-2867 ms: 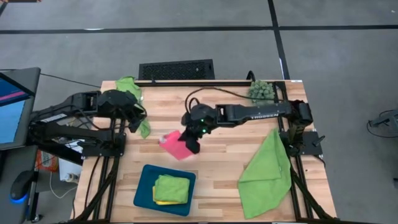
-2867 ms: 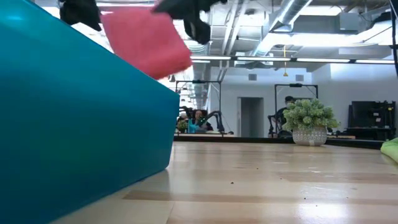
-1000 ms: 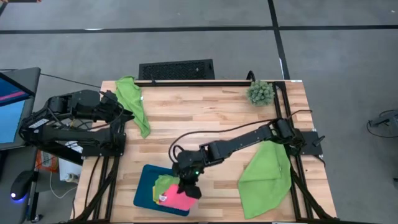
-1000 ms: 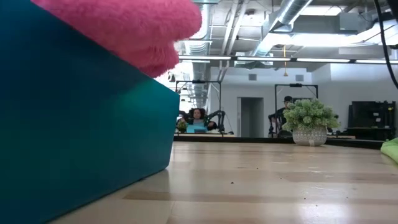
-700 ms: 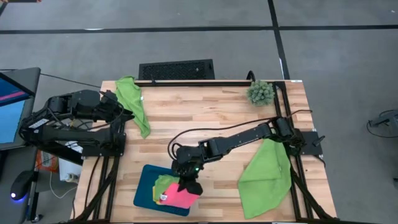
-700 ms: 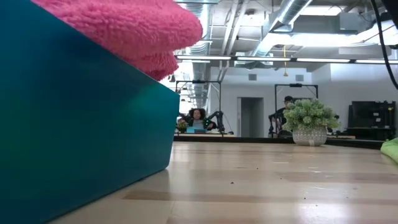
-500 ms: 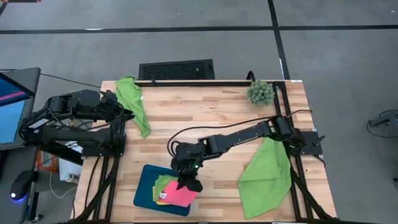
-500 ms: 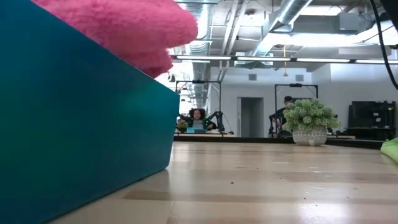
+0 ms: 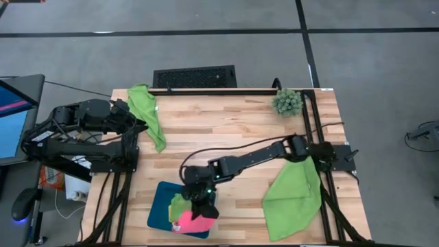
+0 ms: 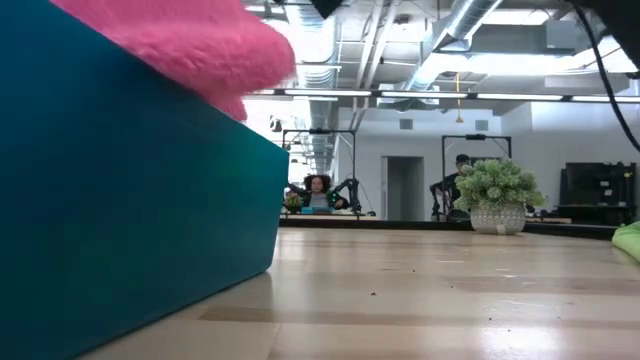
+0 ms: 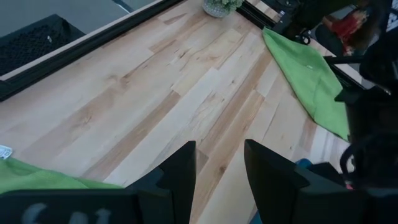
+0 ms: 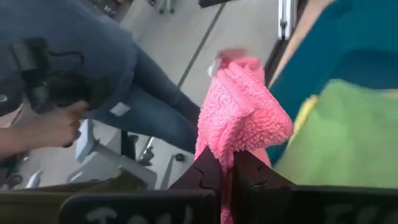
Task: Fold microfiber towels
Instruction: Stack the pink microfiber towel on top of the green microfiber towel in the blue bin
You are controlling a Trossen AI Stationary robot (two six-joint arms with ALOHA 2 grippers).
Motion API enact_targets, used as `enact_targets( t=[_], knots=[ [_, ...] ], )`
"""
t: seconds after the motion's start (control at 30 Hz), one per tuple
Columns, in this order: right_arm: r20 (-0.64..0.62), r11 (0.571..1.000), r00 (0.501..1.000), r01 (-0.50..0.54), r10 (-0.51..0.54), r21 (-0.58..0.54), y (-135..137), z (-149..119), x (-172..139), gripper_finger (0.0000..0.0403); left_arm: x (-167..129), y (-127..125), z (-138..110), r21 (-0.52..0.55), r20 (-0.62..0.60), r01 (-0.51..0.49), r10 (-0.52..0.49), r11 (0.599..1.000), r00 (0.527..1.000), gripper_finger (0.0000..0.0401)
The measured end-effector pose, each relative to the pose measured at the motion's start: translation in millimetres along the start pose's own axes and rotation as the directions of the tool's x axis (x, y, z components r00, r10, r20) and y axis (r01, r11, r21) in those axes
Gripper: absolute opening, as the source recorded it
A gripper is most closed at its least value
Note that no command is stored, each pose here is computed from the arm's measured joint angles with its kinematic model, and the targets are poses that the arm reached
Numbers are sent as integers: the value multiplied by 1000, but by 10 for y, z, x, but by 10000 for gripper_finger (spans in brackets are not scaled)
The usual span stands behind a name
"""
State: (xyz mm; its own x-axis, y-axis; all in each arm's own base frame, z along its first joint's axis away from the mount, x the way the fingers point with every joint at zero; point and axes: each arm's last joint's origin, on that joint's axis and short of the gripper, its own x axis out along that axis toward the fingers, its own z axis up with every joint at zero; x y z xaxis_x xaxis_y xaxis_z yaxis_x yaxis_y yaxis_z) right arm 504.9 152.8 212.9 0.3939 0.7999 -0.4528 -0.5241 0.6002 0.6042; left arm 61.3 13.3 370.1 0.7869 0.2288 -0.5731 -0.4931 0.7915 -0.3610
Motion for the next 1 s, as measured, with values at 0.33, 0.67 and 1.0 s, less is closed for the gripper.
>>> enact_targets(
  t=[0.33,0.67,1.0],
  knots=[
    [-30,999,998,50,-50,1,-269,129,-180,21,1,0,0,3,0,0,0,1000,1000,128],
    [-49,997,996,76,-76,-3,-399,27,-33,31,0,2,1,22,5,-9,9,1000,1000,128],
    [29,985,985,172,-171,-28,-557,119,-189,102,0,10,6,38,20,-35,35,999,999,128]
  ],
)
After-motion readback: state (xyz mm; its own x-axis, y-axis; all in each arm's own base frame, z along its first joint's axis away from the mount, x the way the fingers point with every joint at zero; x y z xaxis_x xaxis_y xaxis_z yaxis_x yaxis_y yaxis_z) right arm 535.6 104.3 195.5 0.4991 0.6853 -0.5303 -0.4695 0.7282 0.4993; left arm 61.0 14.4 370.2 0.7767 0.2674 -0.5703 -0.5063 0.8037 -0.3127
